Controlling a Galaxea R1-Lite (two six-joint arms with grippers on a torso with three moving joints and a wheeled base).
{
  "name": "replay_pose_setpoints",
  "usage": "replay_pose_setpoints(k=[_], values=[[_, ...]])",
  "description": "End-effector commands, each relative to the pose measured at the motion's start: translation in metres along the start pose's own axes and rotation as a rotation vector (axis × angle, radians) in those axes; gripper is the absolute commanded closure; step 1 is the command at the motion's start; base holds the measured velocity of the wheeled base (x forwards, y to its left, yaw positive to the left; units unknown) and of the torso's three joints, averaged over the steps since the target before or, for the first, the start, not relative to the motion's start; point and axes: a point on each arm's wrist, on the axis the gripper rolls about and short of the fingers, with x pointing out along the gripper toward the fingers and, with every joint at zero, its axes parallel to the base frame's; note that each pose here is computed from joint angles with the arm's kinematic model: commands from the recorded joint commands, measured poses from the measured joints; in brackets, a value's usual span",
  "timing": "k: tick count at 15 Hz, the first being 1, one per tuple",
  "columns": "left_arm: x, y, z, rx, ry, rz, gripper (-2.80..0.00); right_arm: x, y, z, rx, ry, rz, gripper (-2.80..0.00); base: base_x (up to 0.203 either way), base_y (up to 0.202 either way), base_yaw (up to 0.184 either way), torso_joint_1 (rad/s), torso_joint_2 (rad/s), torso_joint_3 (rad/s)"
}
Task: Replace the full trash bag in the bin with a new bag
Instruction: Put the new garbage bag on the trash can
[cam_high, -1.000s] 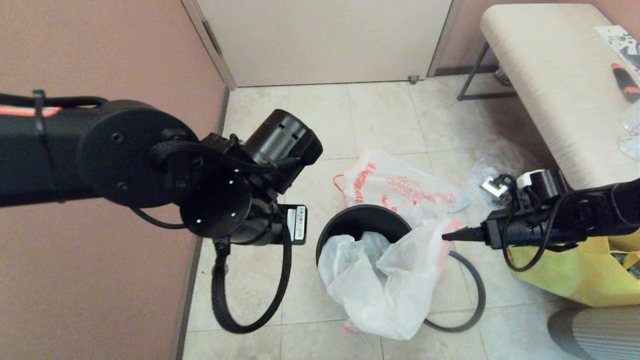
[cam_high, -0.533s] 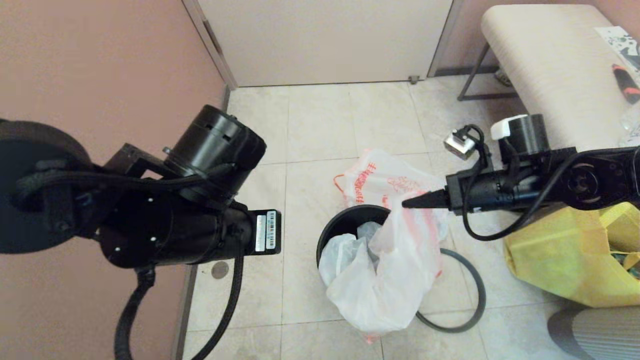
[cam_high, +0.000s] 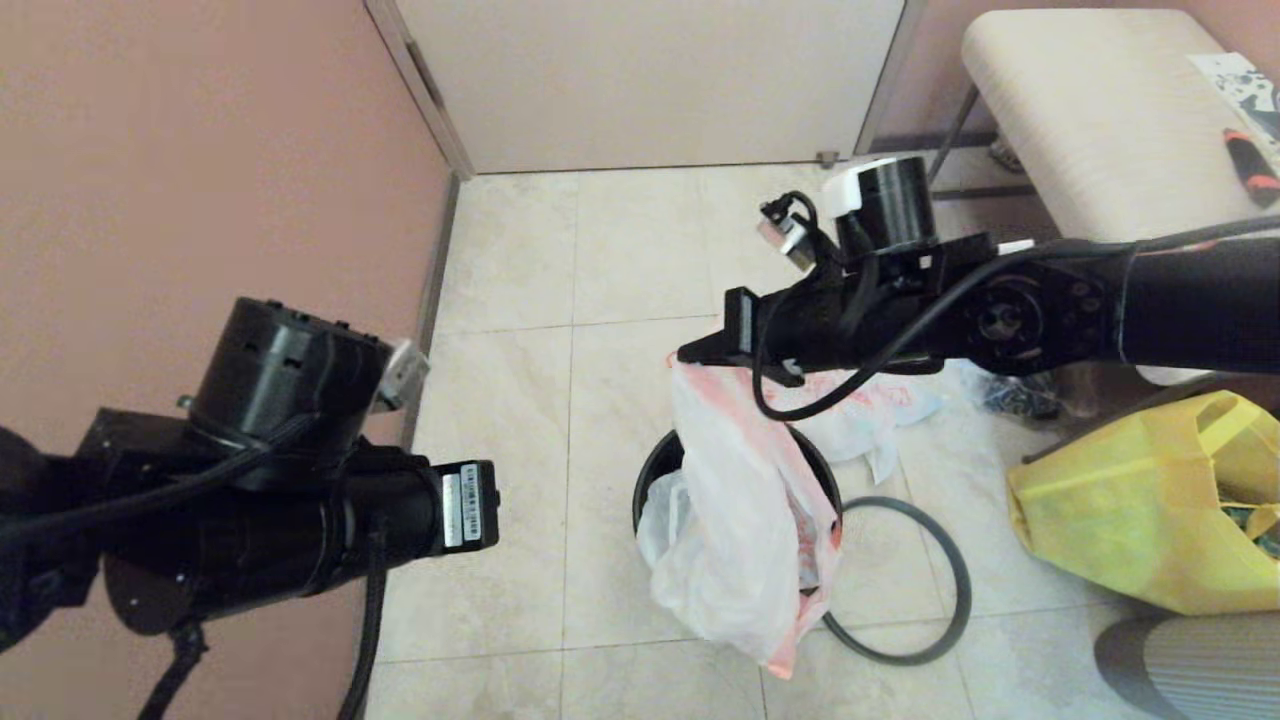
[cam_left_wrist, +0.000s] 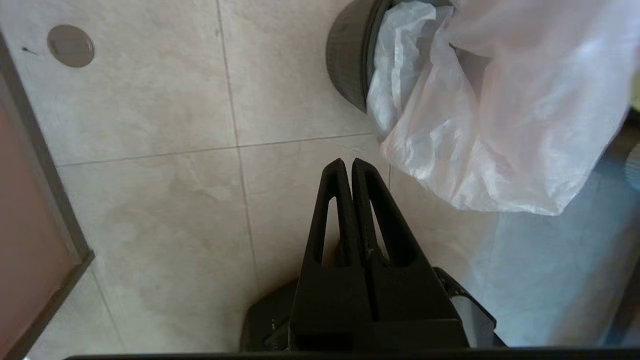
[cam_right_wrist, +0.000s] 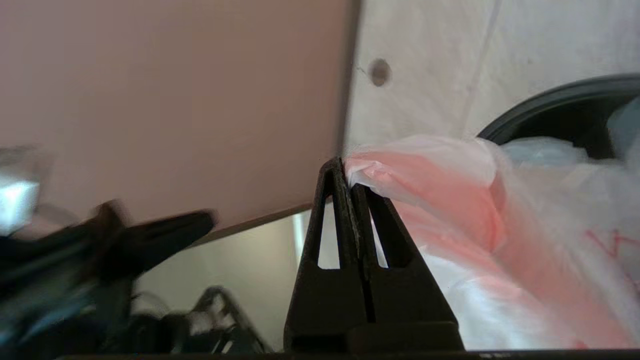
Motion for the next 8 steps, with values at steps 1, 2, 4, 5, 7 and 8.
replay_pose_setpoints(k=[1, 2, 4, 5, 7, 8], values=[[-0.012, 0.01, -0.007, -0.016, -0.026, -0.007, 0.0, 0.023, 0.006, -0.007, -0.009, 0.004, -0.022, 0.0, 0.0, 0.0, 0.0, 0.0, 0.0, 0.0], [-0.018, 0.01, -0.008, -0.018, -0.045, -0.032, 0.0, 0.028, 0.013, -0.003, -0.023, -0.019, -0.02, 0.0, 0.0, 0.0, 0.0, 0.0, 0.0, 0.0], [-0.018, 0.007, -0.012, -0.004, -0.023, -0.063, 0.0, 0.034, 0.019, 0.004, -0.056, -0.052, -0.03, 0.0, 0.0, 0.0, 0.0, 0.0, 0.0, 0.0], [-0.012, 0.008, -0.017, 0.003, 0.007, -0.058, 0.0, 0.035, 0.018, 0.004, -0.098, -0.062, -0.049, 0.0, 0.0, 0.0, 0.0, 0.0, 0.0, 0.0], [0.007, 0.006, -0.029, 0.021, 0.109, -0.07, 0.0, 0.031, 0.018, 0.009, -0.146, -0.103, -0.084, 0.0, 0.0, 0.0, 0.0, 0.0, 0.0, 0.0], [0.019, 0.004, -0.035, 0.024, 0.157, -0.076, 0.0, 0.029, 0.02, 0.011, -0.161, -0.124, -0.077, 0.0, 0.0, 0.0, 0.0, 0.0, 0.0, 0.0]])
